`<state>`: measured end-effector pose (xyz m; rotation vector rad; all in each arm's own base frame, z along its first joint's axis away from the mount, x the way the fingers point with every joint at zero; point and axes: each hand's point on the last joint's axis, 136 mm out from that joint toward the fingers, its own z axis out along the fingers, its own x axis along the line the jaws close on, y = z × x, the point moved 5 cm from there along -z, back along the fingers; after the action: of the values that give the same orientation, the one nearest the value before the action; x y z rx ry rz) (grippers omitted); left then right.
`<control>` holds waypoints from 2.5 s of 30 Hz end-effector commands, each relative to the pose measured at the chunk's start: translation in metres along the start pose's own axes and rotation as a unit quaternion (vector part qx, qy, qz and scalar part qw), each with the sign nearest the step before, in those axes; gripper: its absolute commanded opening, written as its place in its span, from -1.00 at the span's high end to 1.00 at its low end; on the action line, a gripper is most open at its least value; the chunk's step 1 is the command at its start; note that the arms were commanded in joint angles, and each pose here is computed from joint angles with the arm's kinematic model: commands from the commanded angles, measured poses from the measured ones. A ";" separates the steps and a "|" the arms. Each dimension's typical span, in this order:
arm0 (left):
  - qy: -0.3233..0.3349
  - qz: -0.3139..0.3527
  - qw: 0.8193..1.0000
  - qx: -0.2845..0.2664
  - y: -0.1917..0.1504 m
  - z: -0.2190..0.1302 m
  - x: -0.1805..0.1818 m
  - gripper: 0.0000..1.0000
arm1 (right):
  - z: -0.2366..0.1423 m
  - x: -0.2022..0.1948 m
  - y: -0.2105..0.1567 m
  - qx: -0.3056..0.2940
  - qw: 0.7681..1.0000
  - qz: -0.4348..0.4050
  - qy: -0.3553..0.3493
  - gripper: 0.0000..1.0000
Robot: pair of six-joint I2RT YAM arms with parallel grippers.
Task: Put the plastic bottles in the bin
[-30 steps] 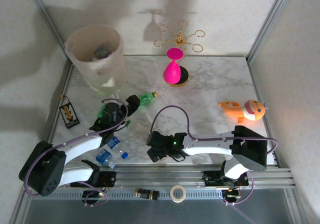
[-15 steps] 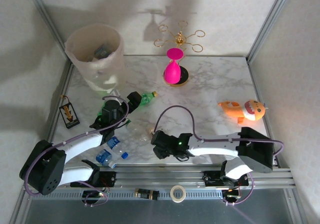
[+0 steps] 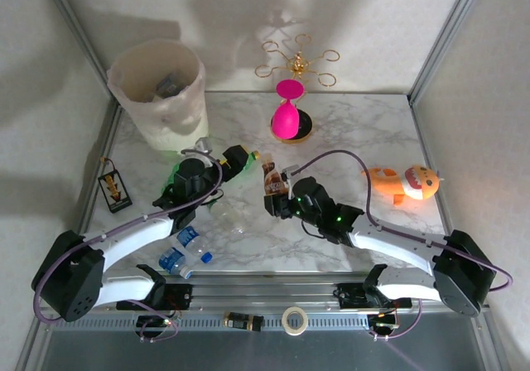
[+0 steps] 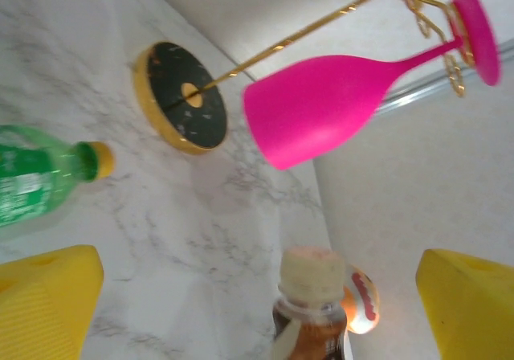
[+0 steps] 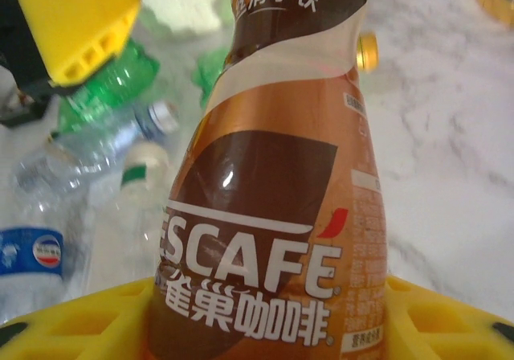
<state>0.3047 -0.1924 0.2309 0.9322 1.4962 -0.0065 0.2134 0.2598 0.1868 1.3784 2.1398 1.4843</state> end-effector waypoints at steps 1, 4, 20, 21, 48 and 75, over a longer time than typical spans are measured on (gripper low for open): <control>-0.035 0.023 0.999 0.020 -0.002 0.009 -0.026 -0.99 | 0.002 0.013 0.040 -0.082 0.995 -0.023 0.044 -0.08; -0.062 0.029 0.997 0.031 -0.007 0.012 -0.041 -0.99 | 0.010 0.015 0.051 -0.088 0.994 -0.036 0.048 -0.08; -0.073 0.051 0.994 0.065 -0.027 0.022 -0.049 -0.33 | 0.011 0.037 0.069 -0.137 0.982 -0.045 0.122 -0.09; -0.073 0.051 0.994 0.065 -0.027 0.022 -0.049 -0.24 | 0.012 0.037 0.069 -0.137 0.982 -0.046 0.123 -0.09; 0.004 0.200 0.976 -0.088 0.104 -0.003 -0.094 0.35 | -0.006 0.013 0.043 -0.132 0.988 0.001 0.083 -0.98; 0.329 0.325 0.859 -0.220 0.330 -0.033 -0.045 1.00 | -0.014 -0.019 0.027 -0.148 0.988 0.038 -0.005 -0.98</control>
<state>0.4434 0.0123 0.4570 1.0001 1.5277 1.1538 0.2309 0.2445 0.2033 1.3415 1.8643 1.7149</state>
